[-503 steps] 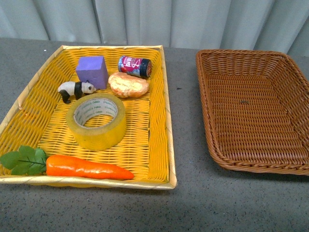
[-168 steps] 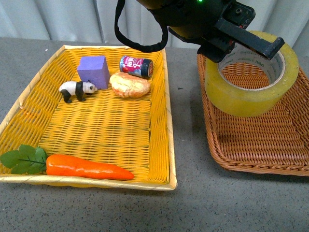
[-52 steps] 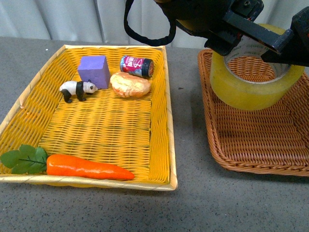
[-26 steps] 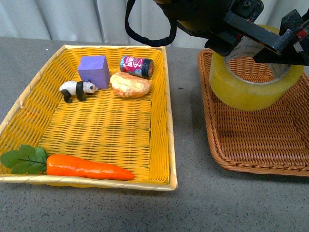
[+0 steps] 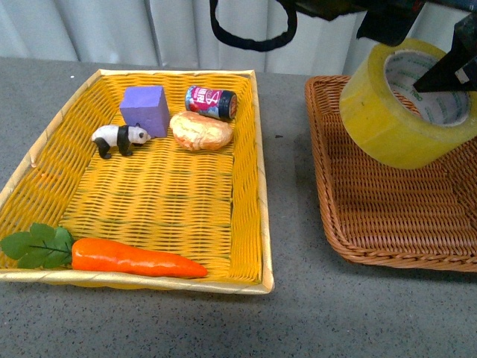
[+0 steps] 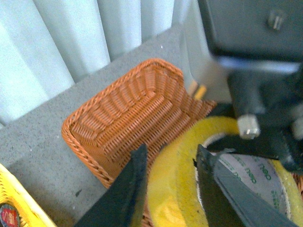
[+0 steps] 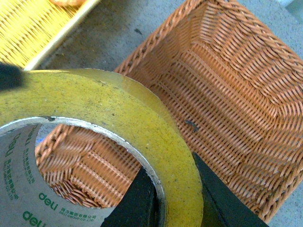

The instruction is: Move tape to another basket

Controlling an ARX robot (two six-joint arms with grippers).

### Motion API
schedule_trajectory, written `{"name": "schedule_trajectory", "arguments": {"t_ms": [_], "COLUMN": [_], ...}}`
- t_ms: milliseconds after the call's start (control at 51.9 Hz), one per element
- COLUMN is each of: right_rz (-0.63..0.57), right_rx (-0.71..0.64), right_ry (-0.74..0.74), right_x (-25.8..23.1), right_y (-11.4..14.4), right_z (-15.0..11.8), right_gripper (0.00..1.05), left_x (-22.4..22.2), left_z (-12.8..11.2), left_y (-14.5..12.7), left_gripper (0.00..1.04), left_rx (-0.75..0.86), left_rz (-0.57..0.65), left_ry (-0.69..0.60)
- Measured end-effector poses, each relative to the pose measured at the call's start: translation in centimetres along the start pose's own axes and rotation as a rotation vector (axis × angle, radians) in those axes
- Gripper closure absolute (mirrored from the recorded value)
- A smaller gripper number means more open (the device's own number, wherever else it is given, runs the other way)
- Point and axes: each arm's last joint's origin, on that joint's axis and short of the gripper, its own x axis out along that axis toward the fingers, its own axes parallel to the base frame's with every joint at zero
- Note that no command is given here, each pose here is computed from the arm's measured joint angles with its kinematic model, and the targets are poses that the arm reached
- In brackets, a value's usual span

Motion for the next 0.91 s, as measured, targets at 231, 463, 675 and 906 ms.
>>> {"name": "schedule_trajectory", "arguments": {"t_ms": [231, 463, 675, 906], "right_rz": [-0.032, -0.125, -0.132, -0.115], "right_rx": [0.042, 0.151, 0.222, 0.249], "right_ry": [0.054, 0.098, 0.111, 0.122], "right_x": [0.9, 2.6, 4.3, 7.3], "right_y": [-1.3, -4.4, -5.5, -5.9], "right_z": [-1.4, -3.8, -5.5, -5.7], "right_gripper": [0.89, 0.89, 0.89, 0.89], "left_x": [-0.4, -1.8, -3.9, -5.8], "left_z": [0.4, -0.2, -3.5, -5.3], "left_y": [0.8, 6.0, 11.1, 13.6], "left_gripper": [0.27, 0.07, 0.07, 0.07], "left_rx": [-0.034, -0.171, -0.388, -0.506], "left_rz": [0.056, 0.498, 0.775, 0.887], "left_ry": [-0.021, -0.076, -0.027, -0.025]}}
